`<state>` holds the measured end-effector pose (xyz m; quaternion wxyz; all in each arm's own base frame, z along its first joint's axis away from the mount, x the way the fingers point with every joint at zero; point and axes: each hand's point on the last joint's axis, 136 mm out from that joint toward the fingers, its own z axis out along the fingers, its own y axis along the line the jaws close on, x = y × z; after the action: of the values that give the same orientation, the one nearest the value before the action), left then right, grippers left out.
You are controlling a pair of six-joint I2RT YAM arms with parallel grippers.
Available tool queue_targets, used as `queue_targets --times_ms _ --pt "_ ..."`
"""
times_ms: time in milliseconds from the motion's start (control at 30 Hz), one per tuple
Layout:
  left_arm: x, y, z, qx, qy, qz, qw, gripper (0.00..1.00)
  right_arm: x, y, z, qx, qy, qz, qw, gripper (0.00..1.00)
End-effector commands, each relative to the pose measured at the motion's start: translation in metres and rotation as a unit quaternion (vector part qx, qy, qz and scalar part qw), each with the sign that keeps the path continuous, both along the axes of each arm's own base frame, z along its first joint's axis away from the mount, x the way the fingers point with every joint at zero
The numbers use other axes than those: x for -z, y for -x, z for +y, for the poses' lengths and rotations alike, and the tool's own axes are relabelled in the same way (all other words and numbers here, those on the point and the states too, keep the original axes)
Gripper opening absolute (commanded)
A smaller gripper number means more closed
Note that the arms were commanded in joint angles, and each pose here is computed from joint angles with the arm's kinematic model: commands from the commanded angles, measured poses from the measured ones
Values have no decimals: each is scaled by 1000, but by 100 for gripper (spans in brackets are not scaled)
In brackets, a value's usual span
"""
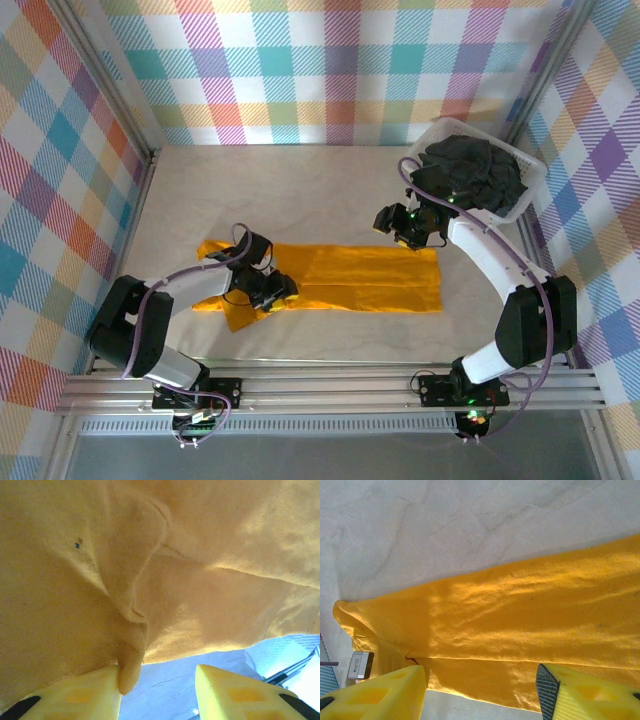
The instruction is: Fold and stack the t-shirts
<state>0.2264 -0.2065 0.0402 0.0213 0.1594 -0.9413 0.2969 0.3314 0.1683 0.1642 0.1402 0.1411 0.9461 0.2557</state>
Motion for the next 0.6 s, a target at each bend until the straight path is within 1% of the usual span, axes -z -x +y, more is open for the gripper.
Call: queue_targets --times_ms 0,67,167,200,267,300,367,400,433,500,567 --pt "-5 -1 -7 -8 8 14 1000 43 2 5 2 -2 -5 2 1000 61" --pt "-12 -2 0 -10 -6 8 1000 45 2 7 1 -2 -4 4 1000 61" --pt "-34 -9 26 -39 -32 -25 998 48 1 8 3 -8 -8 1 1000 61" --pt "-42 -12 39 -55 -40 -37 997 48 -1 8 6 -15 -19 -4 1000 61" --pt "-52 -16 70 -90 -63 -48 993 47 -9 8 24 -52 -61 -25 996 61" --pt "-54 -18 91 -109 -85 -54 989 46 -16 11 38 -80 -85 -39 992 61" --pt "-54 -16 133 -140 -150 -48 978 45 -27 20 60 -127 -100 -59 985 62" --pt "-54 -16 149 -146 -182 -45 971 45 -31 26 73 -152 -108 -68 980 62" --pt "-54 -18 159 -152 -199 -49 967 45 -33 31 83 -168 -116 -71 976 62" --pt "-50 -26 174 -180 -212 -54 959 45 -34 38 97 -182 -128 -74 972 62" --pt "-41 -34 189 -210 -216 -52 952 43 -32 42 104 -179 -138 -67 972 62"
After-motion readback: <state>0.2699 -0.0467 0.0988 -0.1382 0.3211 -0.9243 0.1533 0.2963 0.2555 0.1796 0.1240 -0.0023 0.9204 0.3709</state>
